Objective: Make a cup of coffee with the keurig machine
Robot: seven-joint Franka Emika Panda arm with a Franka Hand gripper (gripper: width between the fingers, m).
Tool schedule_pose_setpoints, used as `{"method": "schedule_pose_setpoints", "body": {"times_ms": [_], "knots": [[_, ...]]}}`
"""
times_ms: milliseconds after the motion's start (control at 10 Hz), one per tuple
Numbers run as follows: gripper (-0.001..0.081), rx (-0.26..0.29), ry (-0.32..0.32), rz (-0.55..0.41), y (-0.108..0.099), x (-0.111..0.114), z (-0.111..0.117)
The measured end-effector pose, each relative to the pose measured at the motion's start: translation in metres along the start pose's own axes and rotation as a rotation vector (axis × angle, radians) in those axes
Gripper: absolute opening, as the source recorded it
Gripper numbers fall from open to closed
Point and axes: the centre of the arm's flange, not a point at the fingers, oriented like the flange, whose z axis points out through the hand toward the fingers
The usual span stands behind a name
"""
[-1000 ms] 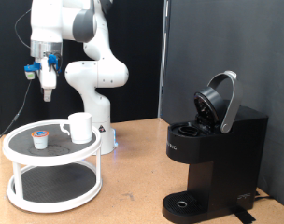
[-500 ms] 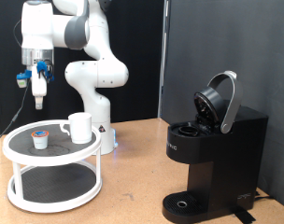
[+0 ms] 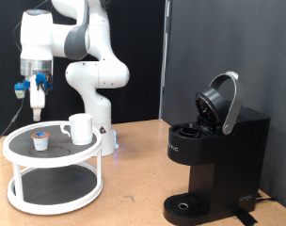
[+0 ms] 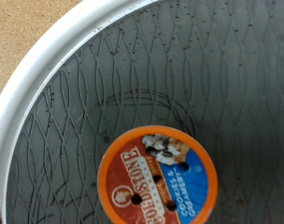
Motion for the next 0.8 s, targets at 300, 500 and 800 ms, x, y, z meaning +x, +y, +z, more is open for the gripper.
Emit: {"method": "schedule_pose_setpoints", "body": {"times_ms": [300,500,800], "knots": [[0.0734,0.006,0.0,-0.01,0.004,-0.006,0.022],[0.0734,0.012,0.008,-0.018,0.007,-0.006,0.035],[0.0734,0.024,0.018,-0.018,0.009,-0.003,0.049]]}}
